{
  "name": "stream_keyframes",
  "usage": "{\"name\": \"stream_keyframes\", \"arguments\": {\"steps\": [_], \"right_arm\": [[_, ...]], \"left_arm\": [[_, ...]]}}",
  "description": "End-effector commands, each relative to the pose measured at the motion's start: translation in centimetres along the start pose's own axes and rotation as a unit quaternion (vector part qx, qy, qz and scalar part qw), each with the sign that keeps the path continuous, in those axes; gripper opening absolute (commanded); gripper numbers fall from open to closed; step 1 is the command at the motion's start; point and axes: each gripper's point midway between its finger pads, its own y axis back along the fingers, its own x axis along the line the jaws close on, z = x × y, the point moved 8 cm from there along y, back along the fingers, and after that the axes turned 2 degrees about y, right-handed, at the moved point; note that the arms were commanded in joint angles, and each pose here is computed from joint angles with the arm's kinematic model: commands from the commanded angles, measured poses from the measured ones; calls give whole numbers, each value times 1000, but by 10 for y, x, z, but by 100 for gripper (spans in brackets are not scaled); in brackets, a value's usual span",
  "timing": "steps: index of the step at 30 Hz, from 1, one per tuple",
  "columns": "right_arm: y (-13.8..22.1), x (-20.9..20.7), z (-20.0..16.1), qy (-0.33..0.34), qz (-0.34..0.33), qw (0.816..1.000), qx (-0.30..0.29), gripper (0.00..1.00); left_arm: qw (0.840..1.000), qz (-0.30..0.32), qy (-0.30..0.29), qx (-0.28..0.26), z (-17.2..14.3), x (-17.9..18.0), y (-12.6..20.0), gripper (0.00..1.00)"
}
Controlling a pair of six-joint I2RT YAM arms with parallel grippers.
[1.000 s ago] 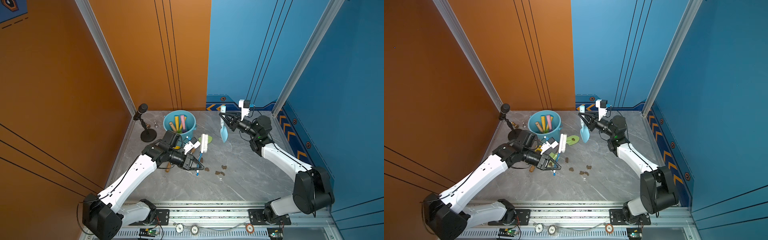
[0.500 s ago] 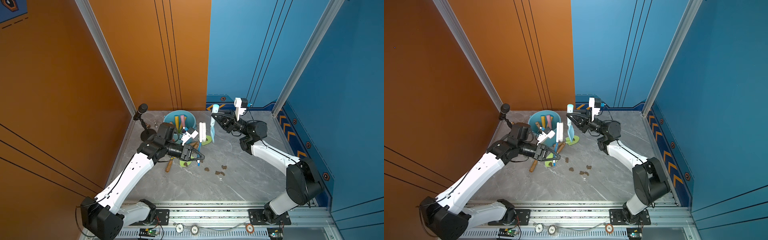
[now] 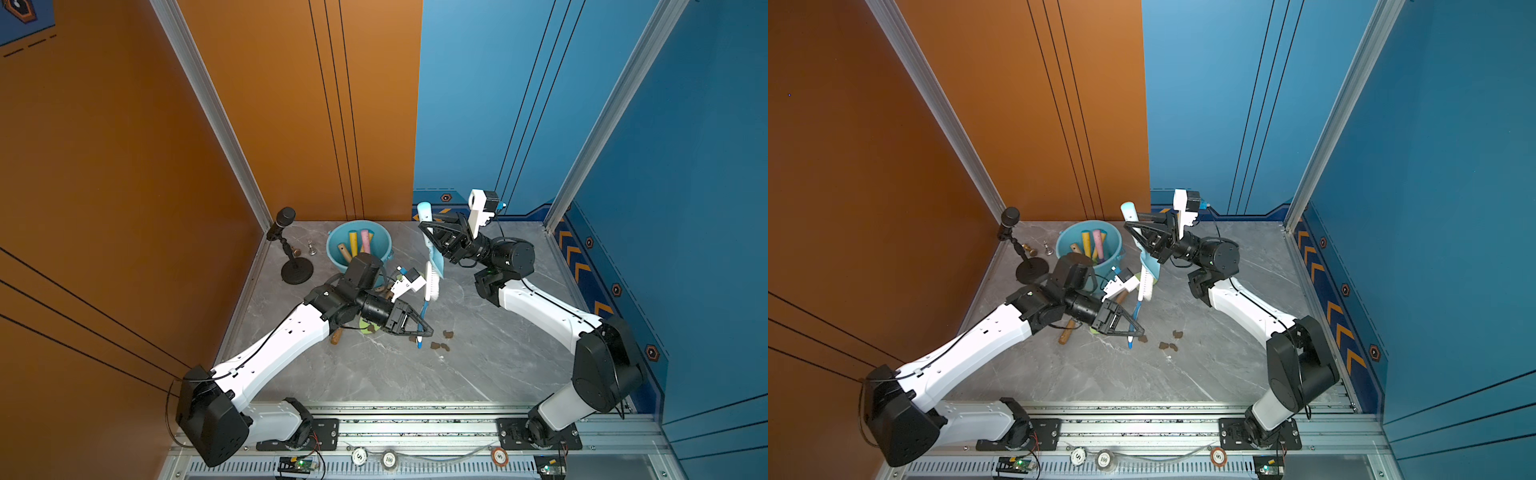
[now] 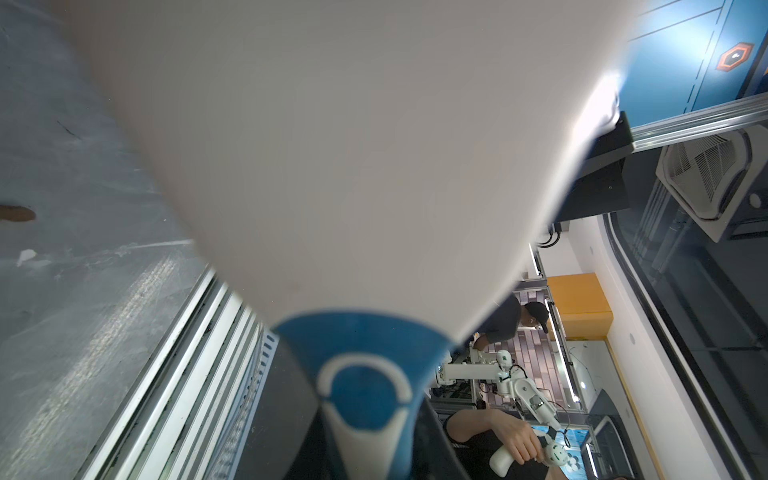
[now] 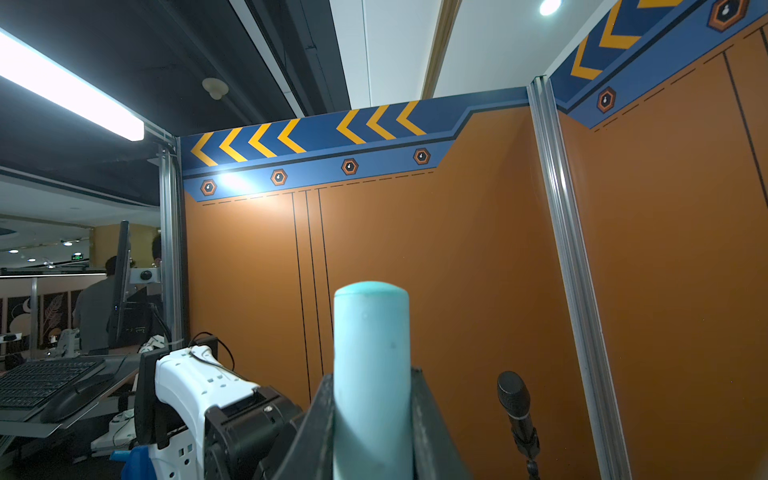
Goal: Brush the soil off the hand trowel and place it into the bucket
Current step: Brush off the soil from the hand trowel.
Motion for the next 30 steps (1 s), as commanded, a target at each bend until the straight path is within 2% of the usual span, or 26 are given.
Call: {"name": "stream_keyframes", "arguments": {"steps": [1,6,9,12,15,19,28,30], "right_arm": [[-7,15,22,40,20,998,-33,1],[-4,17,28,47,18,998,-35,1],[-3,19,30,50,20,998,-33,1],[-4,18,28,47,20,998,-30,1],[-8,16,24,41,24,998,-29,0],[-17,18,22,39,37,998,-31,0],[-22,24,31,52,42,997,-48,0],[-22,22,32,53,36,996,-54,0]], "left_arm": [[1000,-10,-13,0,-1,4,-9,0],[998,-5,-12,-59,1,-3,15,0],[994,-4,-19,-112,4,-18,43,0],[989,-25,-48,-139,5,-41,55,0],[987,-38,-76,-137,7,-67,57,0],[988,-43,-81,-121,11,-72,47,0],[992,-85,-62,-76,22,-51,1,0],[995,-79,-44,-52,15,-35,-16,0]]}}
